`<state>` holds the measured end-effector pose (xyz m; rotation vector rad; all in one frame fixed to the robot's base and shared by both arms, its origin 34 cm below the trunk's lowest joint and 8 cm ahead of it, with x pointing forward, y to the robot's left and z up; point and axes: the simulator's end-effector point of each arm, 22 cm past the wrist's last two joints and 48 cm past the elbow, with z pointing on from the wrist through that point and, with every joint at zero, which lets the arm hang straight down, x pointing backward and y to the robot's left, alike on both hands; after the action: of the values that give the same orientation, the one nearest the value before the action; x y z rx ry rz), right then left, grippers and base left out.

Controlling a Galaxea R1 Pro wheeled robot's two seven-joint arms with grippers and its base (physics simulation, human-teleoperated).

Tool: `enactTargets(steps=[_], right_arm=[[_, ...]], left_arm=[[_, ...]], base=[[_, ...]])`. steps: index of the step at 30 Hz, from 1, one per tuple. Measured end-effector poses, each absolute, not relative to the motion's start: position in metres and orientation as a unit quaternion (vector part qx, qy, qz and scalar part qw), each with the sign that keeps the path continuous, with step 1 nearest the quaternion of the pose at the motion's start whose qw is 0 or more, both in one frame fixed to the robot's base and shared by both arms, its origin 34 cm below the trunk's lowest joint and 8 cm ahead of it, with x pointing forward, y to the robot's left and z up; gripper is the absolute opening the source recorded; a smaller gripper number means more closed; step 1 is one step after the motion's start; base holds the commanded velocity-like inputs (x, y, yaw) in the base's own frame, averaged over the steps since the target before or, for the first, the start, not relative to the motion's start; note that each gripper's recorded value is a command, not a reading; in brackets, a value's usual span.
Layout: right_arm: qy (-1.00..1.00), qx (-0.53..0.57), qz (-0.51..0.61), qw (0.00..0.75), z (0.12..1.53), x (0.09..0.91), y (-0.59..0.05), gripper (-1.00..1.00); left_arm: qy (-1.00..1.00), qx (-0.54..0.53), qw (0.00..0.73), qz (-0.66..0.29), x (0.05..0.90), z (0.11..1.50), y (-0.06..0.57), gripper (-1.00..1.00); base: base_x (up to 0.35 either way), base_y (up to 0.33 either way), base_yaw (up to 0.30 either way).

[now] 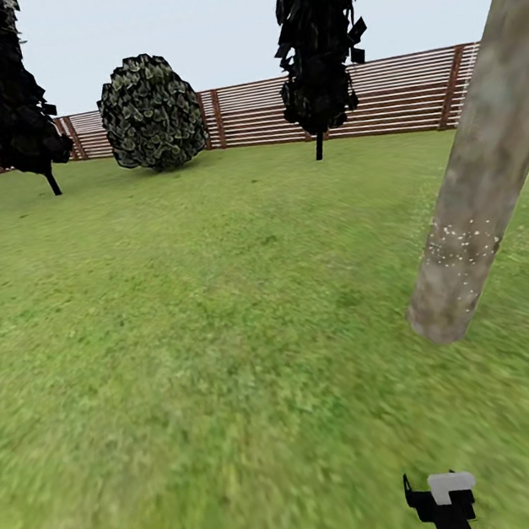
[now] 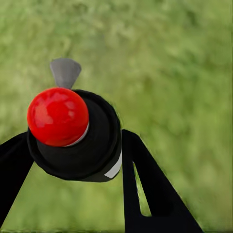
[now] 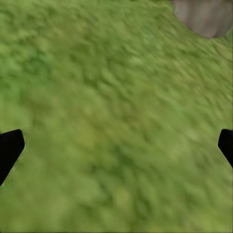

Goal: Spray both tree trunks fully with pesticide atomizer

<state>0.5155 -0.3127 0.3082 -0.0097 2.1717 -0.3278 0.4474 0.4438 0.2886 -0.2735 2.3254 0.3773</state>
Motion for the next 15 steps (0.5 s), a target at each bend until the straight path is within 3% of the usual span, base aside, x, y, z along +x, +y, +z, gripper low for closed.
enactTargets(steps=[15], right_arm=[[0.882,-0.005,-0.133,0.453,0.3060,0.5139,-0.3125,1.00]], left_arm=[[0.910,-0.107,0.372,0.147,0.4453,0.2864,0.4436,-1.00]], base=[[0.000,0.000,0.281]])
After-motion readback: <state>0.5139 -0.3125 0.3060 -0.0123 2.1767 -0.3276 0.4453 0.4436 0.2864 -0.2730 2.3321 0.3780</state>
